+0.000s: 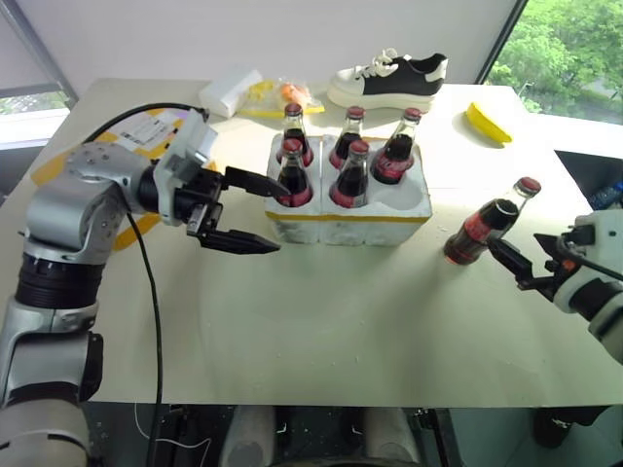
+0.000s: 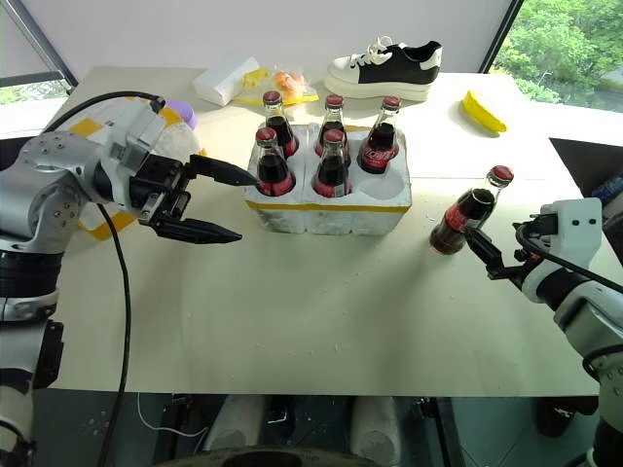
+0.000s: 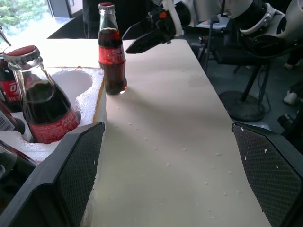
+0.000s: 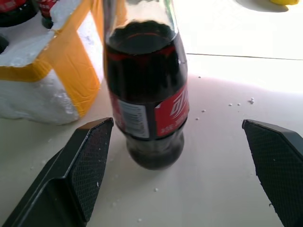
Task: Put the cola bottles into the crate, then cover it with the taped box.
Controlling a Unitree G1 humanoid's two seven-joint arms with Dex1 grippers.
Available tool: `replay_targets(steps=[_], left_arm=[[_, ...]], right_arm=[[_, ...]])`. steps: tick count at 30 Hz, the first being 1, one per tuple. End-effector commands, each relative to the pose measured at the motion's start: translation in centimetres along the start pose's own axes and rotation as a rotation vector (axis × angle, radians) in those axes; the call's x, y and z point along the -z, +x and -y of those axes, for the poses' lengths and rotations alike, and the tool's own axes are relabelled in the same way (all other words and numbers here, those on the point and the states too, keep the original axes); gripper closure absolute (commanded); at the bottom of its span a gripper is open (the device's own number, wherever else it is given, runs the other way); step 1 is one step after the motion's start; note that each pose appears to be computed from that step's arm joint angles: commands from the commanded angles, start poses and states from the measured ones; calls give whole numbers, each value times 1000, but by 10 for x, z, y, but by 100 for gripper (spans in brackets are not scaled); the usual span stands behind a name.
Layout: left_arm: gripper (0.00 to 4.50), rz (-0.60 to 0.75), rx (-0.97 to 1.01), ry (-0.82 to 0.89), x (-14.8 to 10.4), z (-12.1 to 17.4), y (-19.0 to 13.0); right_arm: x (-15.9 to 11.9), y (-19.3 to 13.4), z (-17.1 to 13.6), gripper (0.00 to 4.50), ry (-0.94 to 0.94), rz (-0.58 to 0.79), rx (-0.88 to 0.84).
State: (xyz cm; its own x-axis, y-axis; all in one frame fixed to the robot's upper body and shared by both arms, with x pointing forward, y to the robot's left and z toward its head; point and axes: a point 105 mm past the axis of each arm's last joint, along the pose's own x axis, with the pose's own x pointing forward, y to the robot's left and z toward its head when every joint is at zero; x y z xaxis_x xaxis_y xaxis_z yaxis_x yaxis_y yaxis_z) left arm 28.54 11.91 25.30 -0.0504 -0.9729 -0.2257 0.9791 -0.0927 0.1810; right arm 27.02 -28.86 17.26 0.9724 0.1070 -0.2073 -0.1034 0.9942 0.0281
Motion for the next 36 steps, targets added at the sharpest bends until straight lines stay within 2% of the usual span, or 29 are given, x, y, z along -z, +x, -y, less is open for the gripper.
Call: replay_targets(steps=[1, 17, 29, 30, 31, 32, 33, 36], left_arm=[[0, 8, -24, 40, -12, 3, -6], [0, -7, -60, 39, -15, 4, -11], [0, 3, -46, 50, -16, 3, -7], [0, 4, -45, 51, -16, 3, -6], [0, 4, -45, 51, -16, 3, -6], [0, 5, -44, 51, -16, 4, -6], [0, 5, -44, 52, -16, 4, -6], [0, 7, -46, 50, -17, 4, -6]], right_arm=[[-11, 5, 2, 3, -6, 53, 3], [-11, 22, -9, 3, 45, 71, -53], [-1, 52, -11, 3, 82, 81, -68], [-2, 53, -12, 54, 83, 87, -70], [-4, 52, -13, 82, 80, 98, -77], [-7, 52, -15, 144, 78, 109, -83], [-9, 51, -15, 168, 78, 119, -86], [-16, 46, -15, 165, 59, 145, -93]])
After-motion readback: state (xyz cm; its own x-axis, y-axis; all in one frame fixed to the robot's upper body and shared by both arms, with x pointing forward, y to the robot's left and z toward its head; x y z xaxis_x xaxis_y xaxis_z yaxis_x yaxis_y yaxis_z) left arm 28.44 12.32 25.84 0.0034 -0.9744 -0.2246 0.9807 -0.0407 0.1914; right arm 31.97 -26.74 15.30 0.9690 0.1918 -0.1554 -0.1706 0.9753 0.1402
